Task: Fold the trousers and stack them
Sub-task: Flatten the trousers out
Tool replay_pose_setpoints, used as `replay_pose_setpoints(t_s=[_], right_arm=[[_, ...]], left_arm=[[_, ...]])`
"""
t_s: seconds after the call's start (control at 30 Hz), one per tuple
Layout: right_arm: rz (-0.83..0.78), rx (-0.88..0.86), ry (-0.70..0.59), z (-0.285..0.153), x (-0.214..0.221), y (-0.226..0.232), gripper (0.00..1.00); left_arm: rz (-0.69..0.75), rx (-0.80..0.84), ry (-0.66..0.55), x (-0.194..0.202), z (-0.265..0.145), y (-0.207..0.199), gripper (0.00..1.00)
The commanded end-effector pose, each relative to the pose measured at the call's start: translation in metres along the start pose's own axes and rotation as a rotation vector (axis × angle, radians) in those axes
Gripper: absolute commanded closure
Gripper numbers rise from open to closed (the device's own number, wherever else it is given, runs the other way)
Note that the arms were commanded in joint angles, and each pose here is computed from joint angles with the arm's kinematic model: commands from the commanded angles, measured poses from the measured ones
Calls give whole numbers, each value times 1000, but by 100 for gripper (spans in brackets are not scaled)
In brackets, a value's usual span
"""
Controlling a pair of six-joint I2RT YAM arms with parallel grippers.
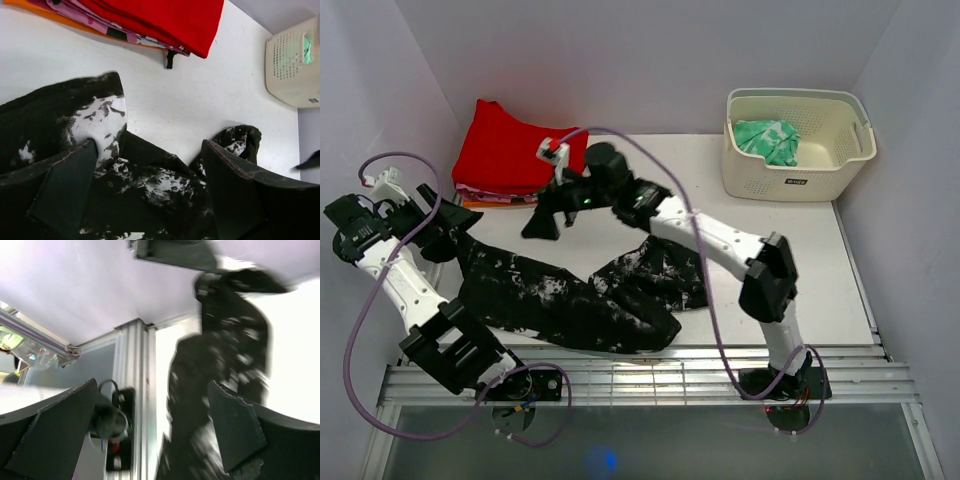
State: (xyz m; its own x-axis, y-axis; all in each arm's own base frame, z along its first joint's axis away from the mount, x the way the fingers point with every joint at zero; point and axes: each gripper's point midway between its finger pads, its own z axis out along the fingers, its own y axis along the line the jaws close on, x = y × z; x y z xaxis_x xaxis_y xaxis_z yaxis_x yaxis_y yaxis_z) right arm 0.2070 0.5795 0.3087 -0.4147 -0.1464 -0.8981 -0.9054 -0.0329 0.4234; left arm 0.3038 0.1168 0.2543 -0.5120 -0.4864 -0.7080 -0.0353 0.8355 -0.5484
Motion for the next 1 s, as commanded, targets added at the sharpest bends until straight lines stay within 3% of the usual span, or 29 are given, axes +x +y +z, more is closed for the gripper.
replay_pose_setpoints(t_s=[0.0,0.07,0.1,0.13,0.23,0.37,0.6,0.9,0.97], right_arm=[[-181,92,-105,-123,-91,-1,6],[-167,156,-47,-158,-76,-22,7],[-172,191,7,-183,-66,-24,7],[-155,249,35,-208,-58,-43,7],[-98,364,218,-260,7,-76,4],[115,464,422,-313,118,-102,0],[293,625,559,-348,204,-130,0],[440,704,617,-355,250,-142,0],[476,657,624,-348,257,-140,9]], left_arm=[[171,139,-23,-16,-4,-40,5],[232,171,39,-3,4,-53,5],[349,189,71,4,10,-59,5],[435,257,162,28,25,-84,5],[587,291,405,99,39,-91,5],[664,207,596,146,43,-53,6],[691,111,685,177,48,-15,7],[718,-23,769,215,56,32,8],[725,-70,768,217,60,44,9]])
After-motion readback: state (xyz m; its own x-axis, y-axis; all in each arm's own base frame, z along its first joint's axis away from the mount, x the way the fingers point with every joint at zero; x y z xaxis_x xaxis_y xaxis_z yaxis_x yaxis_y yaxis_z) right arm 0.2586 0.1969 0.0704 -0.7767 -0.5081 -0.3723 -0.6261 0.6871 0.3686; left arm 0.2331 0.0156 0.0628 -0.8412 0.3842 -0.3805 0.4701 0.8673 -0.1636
